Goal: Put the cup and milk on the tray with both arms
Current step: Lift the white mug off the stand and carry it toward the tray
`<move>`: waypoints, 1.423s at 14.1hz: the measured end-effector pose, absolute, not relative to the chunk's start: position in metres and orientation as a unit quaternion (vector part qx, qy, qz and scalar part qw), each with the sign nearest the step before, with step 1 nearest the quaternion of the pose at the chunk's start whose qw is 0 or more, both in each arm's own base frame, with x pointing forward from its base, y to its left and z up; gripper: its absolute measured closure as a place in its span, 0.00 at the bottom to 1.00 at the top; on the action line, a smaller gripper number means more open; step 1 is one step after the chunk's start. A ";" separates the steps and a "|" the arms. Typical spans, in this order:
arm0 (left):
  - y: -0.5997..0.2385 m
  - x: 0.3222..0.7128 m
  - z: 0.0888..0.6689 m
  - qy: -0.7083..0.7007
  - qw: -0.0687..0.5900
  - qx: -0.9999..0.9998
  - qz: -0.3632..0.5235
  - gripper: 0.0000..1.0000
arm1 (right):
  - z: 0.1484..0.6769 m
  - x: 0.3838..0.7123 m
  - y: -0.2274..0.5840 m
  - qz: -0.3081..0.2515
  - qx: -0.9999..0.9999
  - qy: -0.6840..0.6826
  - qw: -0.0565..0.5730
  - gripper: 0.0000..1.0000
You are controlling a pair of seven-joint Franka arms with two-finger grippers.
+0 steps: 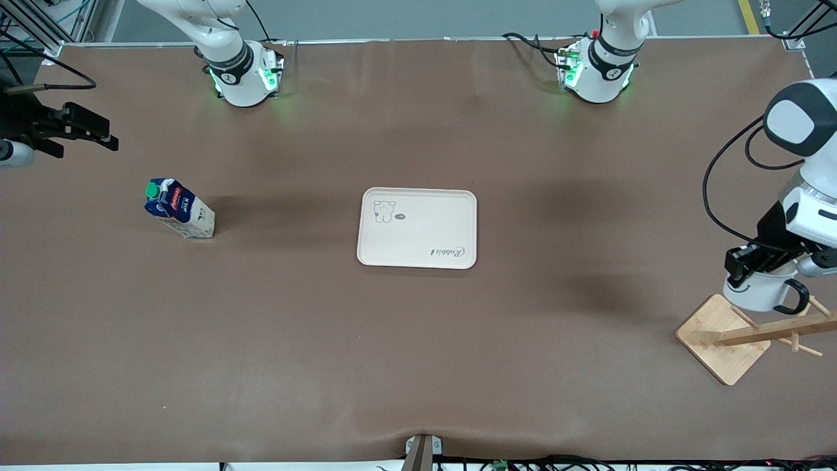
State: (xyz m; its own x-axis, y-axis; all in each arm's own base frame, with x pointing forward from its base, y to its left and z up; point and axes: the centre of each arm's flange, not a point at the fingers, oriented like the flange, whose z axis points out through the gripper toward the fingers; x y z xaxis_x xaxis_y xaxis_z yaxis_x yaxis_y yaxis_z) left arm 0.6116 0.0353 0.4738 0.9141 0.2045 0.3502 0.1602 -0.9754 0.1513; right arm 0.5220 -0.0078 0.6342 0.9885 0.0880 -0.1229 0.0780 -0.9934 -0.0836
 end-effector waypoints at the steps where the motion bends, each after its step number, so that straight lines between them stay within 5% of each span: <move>1: 0.027 0.610 0.479 0.093 0.063 0.979 0.170 0.93 | 0.634 0.522 -0.008 0.063 -0.996 -0.042 0.039 0.00; 10: -0.132 0.589 0.470 0.157 0.108 0.980 0.058 0.93 | 0.634 0.522 -0.009 0.063 -0.996 -0.041 0.039 0.00; 20: -0.330 0.541 0.364 0.281 0.111 0.948 -0.099 0.93 | 0.632 0.523 -0.010 0.064 -0.996 -0.040 0.040 0.00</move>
State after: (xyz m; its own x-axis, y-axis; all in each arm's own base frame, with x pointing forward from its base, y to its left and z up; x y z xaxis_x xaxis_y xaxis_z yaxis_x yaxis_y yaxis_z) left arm 0.5410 -0.3297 0.3639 0.8218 0.5116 -0.2509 0.5556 -0.8172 0.1536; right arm 0.5234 -0.0099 0.6323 0.9885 0.0854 -0.1248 0.0751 -0.9936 -0.0849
